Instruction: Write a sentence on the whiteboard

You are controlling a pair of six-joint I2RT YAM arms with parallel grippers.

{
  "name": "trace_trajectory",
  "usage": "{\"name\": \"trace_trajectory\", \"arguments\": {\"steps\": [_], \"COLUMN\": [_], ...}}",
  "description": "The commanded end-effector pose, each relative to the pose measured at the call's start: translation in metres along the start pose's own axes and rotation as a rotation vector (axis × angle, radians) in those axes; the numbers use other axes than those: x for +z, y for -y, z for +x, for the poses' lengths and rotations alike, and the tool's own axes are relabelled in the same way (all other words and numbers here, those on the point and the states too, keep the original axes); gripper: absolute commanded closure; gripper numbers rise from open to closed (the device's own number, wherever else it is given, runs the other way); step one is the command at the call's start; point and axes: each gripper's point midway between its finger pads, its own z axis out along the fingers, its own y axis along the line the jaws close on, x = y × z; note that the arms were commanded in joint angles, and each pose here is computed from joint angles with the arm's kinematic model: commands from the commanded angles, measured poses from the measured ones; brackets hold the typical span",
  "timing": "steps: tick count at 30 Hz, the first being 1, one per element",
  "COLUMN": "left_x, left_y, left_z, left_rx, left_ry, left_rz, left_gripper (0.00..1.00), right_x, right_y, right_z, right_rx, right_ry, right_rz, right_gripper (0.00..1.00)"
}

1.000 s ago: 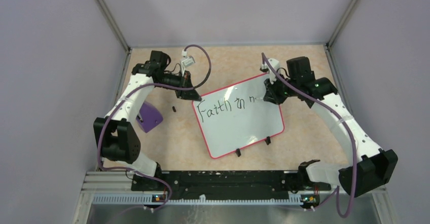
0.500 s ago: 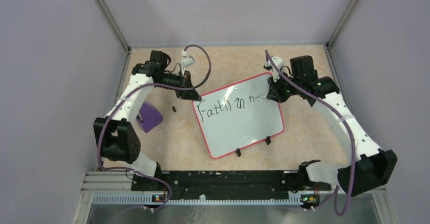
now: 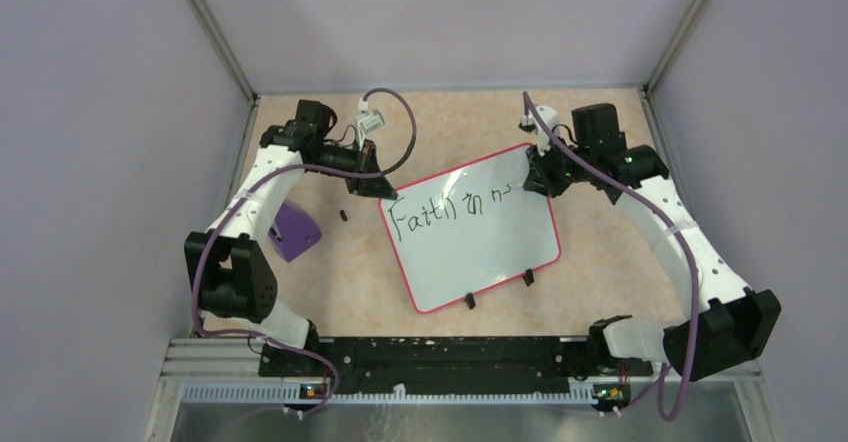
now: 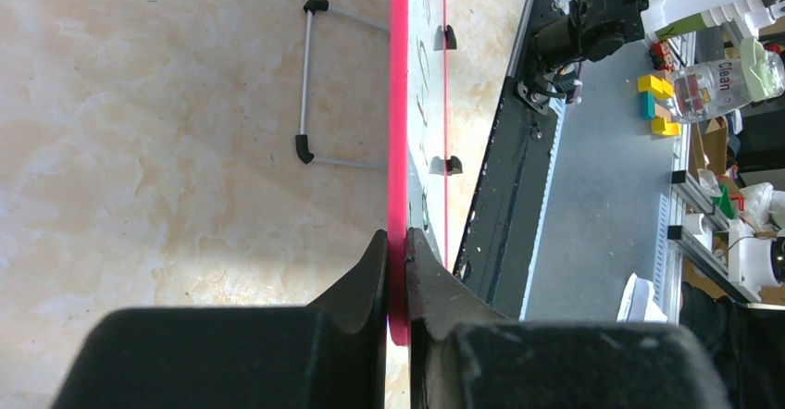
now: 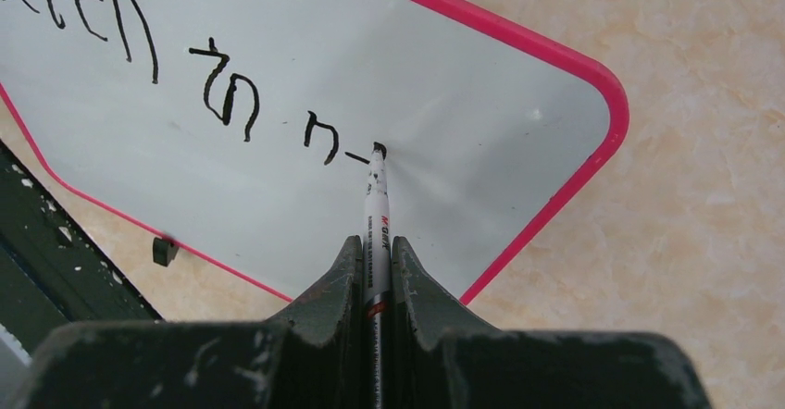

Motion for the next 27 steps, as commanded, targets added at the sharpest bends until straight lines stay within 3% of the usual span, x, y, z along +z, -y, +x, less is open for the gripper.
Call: {"name": "trace_trajectory", "arguments": {"steps": [1,27], "left_x": [0.004,0.005], "left_y": [-0.006,-0.008], "left_z": [0.01,0.013], "left_rx": [0.019,0.013], "left_ry": [-0.033,-0.038], "left_rz": [-0.02,-0.016], "left_gripper": [1.0,1.0], "right_x": [-0.002,0.004], "right_y": [-0.001,-0.01], "right_z": [-0.025,0.011], "right_rx": [-0.019,-0.045], "right_ry": [0.072,-0.018], "right_rz": [-0.013,-0.018], "right_gripper": [1.0,1.0]}}
